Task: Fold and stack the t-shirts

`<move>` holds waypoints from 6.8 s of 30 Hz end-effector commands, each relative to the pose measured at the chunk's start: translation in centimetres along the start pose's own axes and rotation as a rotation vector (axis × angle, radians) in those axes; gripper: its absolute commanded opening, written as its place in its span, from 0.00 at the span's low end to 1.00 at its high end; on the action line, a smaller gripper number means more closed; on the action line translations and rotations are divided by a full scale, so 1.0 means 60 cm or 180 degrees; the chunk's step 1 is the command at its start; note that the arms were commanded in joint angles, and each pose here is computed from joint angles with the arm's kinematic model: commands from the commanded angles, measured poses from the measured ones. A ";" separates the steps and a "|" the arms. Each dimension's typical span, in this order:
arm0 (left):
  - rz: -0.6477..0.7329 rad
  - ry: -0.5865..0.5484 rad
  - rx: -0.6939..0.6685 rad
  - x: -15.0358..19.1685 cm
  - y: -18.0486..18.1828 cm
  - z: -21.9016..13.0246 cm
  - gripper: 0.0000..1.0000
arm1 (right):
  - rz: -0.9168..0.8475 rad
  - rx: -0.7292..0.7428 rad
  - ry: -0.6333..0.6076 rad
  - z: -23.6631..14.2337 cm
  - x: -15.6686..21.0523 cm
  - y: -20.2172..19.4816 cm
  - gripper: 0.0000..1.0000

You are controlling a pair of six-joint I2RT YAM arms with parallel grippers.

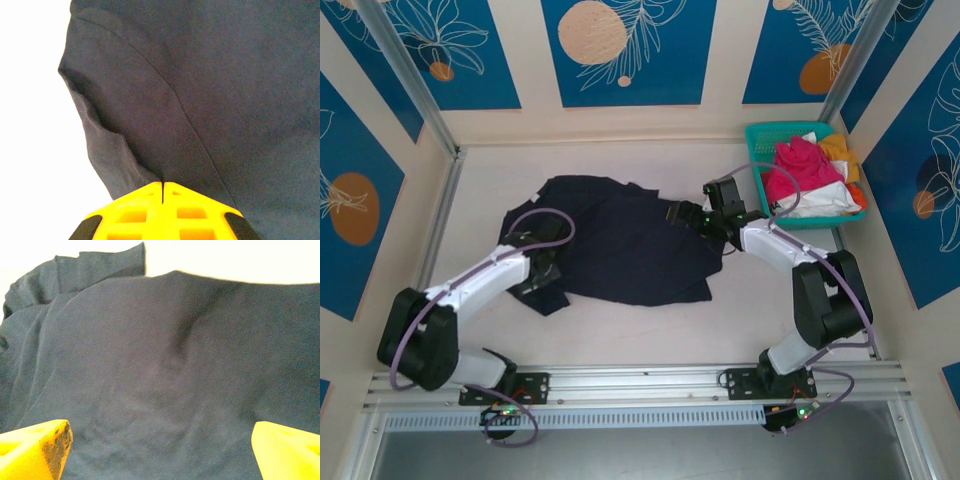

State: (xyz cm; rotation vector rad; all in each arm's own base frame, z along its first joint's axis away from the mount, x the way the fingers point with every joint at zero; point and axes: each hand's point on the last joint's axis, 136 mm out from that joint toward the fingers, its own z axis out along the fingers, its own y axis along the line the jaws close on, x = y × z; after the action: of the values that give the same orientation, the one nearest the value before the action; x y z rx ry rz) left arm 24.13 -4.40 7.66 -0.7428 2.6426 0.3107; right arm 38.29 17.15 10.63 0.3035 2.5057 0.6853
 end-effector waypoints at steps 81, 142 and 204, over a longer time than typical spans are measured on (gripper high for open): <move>-0.0492 0.0972 -0.0034 0.052 -0.020 0.079 0.11 | 0.0727 0.0291 0.0468 0.190 -0.056 -0.064 0.85; -0.0905 0.0946 -0.0286 0.089 0.052 0.106 0.43 | 0.0726 0.0236 0.0416 0.186 -0.069 -0.059 0.85; -0.1111 0.0925 0.0248 0.074 0.021 0.096 0.00 | 0.1848 0.1089 0.0498 -0.082 0.181 -0.249 0.23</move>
State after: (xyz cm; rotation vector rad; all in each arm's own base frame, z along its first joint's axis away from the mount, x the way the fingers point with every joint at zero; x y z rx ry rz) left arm 22.29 -3.50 1.53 -1.2781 2.6535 0.0087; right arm 25.47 6.09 1.79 1.1505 2.6900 0.4799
